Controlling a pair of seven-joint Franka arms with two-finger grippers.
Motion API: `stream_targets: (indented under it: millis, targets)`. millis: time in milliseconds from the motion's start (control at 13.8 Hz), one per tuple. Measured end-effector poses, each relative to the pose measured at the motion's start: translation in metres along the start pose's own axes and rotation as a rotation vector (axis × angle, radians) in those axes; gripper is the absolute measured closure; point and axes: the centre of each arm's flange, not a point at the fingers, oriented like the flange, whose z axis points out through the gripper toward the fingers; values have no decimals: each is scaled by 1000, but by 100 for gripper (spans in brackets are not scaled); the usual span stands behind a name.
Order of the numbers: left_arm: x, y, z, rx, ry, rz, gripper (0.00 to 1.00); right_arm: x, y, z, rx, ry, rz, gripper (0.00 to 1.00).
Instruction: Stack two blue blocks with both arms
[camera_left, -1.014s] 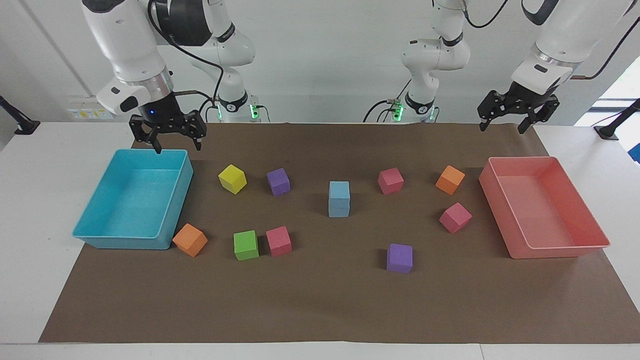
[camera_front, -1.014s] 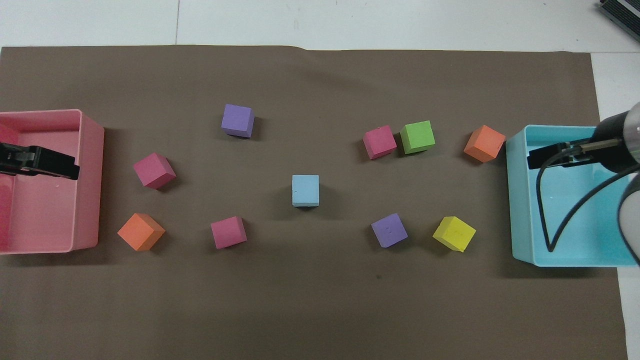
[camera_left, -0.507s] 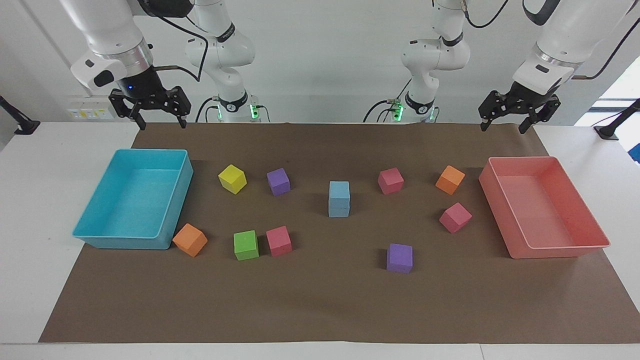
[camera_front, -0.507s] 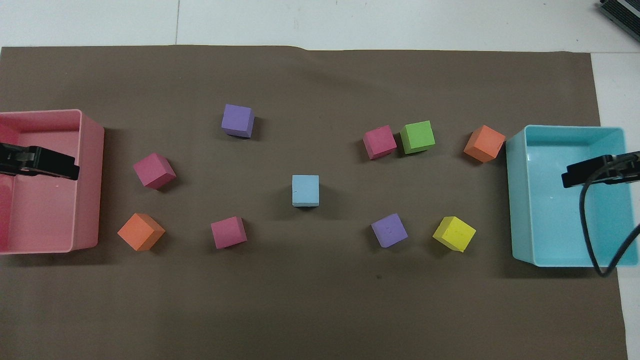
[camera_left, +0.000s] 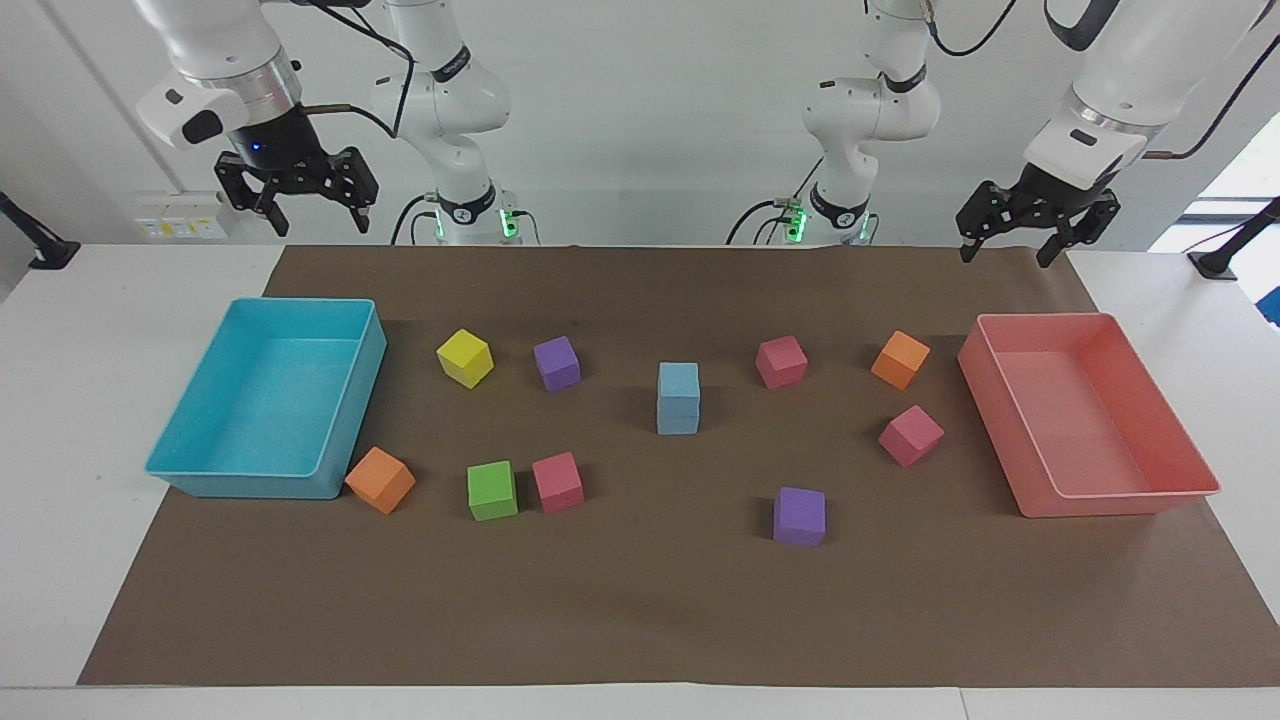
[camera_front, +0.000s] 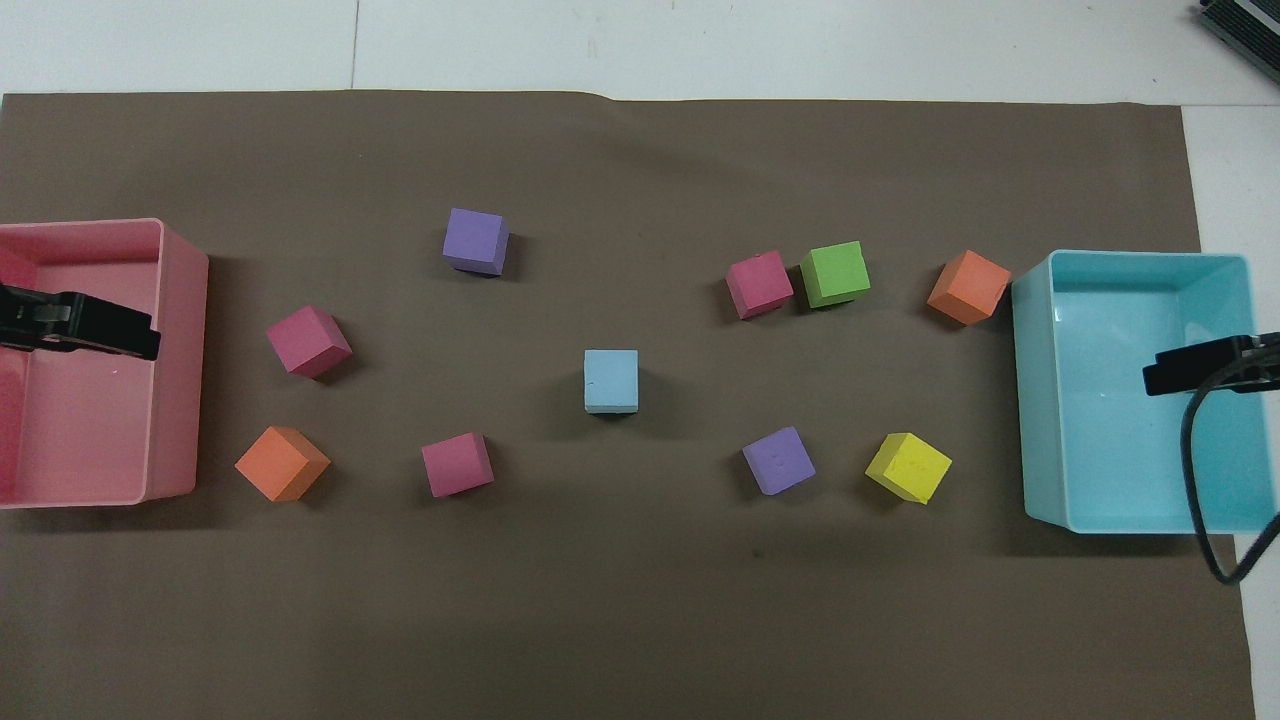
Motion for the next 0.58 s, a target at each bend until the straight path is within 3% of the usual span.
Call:
stream_targets:
  millis: [579]
  targets:
    - [0, 1, 0, 0, 0, 2, 0, -3, -2, -1, -1, -11, -3, 0]
